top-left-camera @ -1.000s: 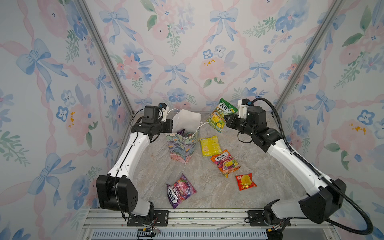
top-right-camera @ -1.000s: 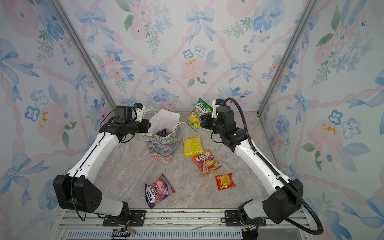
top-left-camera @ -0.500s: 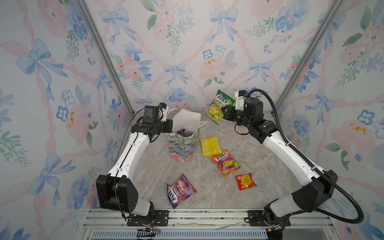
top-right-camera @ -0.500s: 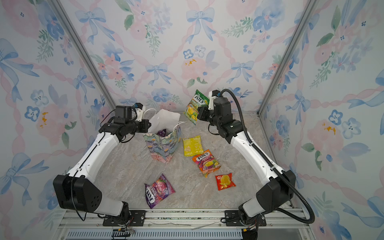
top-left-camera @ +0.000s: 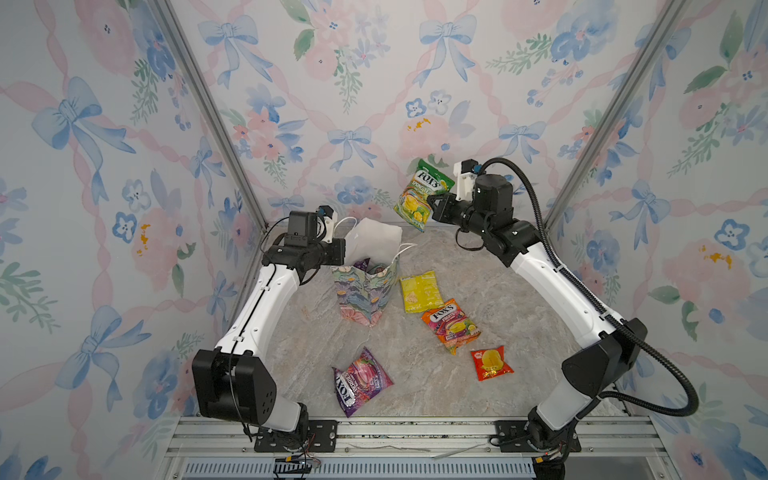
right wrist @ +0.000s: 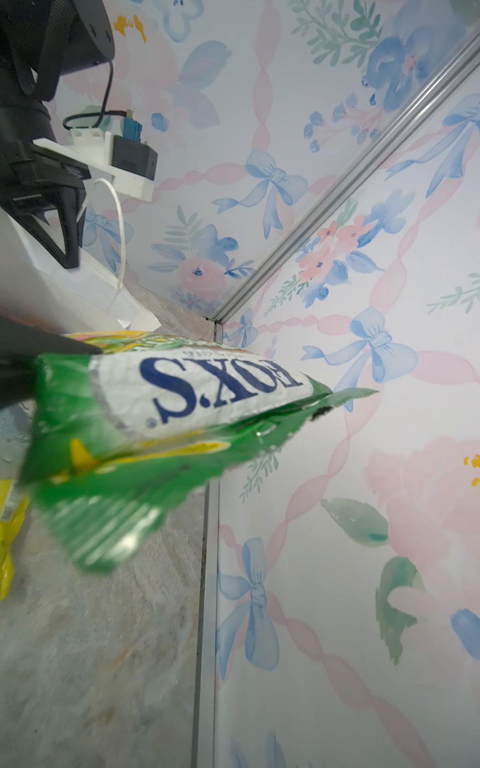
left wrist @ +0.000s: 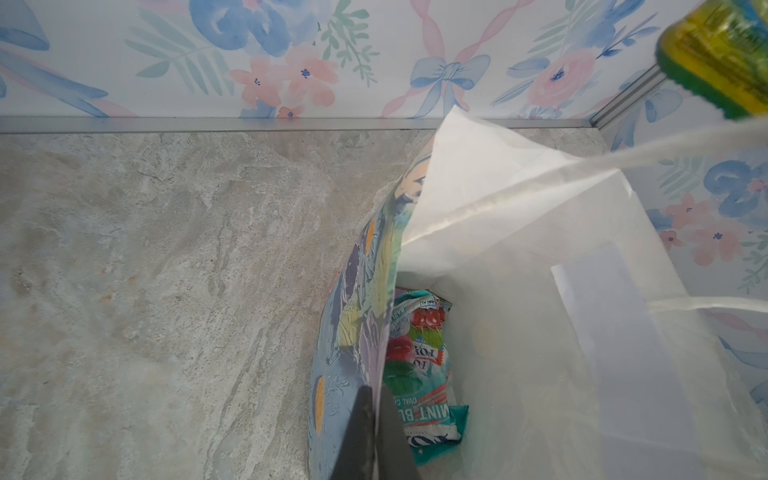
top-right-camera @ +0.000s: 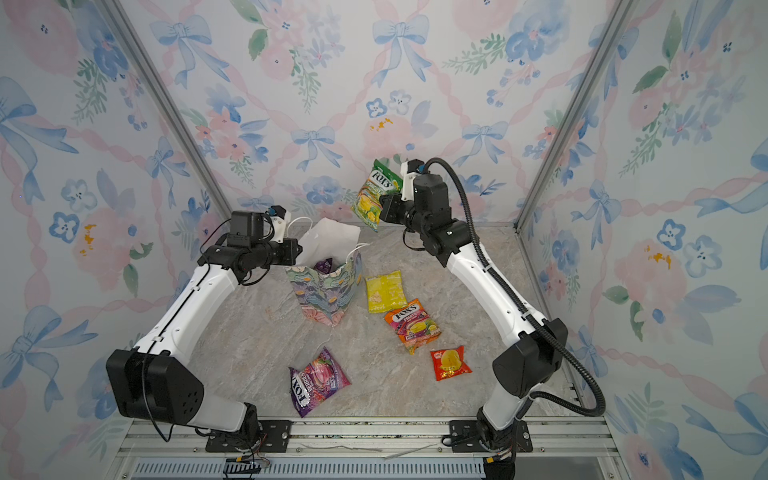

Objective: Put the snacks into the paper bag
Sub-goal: 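Lift the green spring tea packet with the right gripper toward the bag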

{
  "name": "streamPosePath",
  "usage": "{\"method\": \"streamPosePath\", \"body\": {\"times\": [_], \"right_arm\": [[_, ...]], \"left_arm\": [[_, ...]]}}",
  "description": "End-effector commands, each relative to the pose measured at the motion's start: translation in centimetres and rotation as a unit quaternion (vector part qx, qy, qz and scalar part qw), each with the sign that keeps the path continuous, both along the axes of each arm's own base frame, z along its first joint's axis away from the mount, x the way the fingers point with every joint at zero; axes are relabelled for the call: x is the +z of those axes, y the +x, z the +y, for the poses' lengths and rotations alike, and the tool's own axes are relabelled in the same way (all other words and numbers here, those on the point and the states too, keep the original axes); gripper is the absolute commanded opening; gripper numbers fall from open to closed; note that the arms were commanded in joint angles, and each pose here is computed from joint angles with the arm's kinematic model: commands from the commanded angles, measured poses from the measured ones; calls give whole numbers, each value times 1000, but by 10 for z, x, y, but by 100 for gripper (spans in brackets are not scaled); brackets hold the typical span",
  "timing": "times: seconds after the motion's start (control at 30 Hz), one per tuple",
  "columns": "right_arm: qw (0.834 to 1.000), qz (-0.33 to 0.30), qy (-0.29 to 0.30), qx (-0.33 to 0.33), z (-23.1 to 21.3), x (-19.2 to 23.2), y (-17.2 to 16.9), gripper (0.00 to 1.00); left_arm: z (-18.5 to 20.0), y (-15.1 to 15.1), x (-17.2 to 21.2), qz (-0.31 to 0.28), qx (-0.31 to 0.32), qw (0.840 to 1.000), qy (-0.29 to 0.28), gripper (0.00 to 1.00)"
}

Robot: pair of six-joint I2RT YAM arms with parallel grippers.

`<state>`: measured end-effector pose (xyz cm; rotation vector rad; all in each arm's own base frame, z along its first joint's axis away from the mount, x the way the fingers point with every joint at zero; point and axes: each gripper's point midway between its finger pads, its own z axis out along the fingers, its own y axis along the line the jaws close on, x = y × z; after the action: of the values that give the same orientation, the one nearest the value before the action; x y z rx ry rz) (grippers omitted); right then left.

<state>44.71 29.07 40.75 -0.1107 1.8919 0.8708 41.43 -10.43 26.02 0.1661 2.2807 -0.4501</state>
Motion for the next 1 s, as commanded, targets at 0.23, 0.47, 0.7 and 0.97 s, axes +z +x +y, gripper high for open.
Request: {"method": "streamPosePath", "body": {"times": [0.23,0.47,0.7,0.97], "right_arm": [[995,-2,-16,96,69,-4,-28,0],[992,18,-27,125,89,-25,-43,0],[988,42,-27,148,104,-43,-56,0],[985,59,-15,164,111,-54,-71,0]], "left_arm": [[3,-6,-13,21,-4,1000,7,0],[3,-6,-13,21,-3,1000,7,0],[3,-6,-11,18,-4,1000,7,0],[4,-6,-11,18,-2,1000,7,0]]}}
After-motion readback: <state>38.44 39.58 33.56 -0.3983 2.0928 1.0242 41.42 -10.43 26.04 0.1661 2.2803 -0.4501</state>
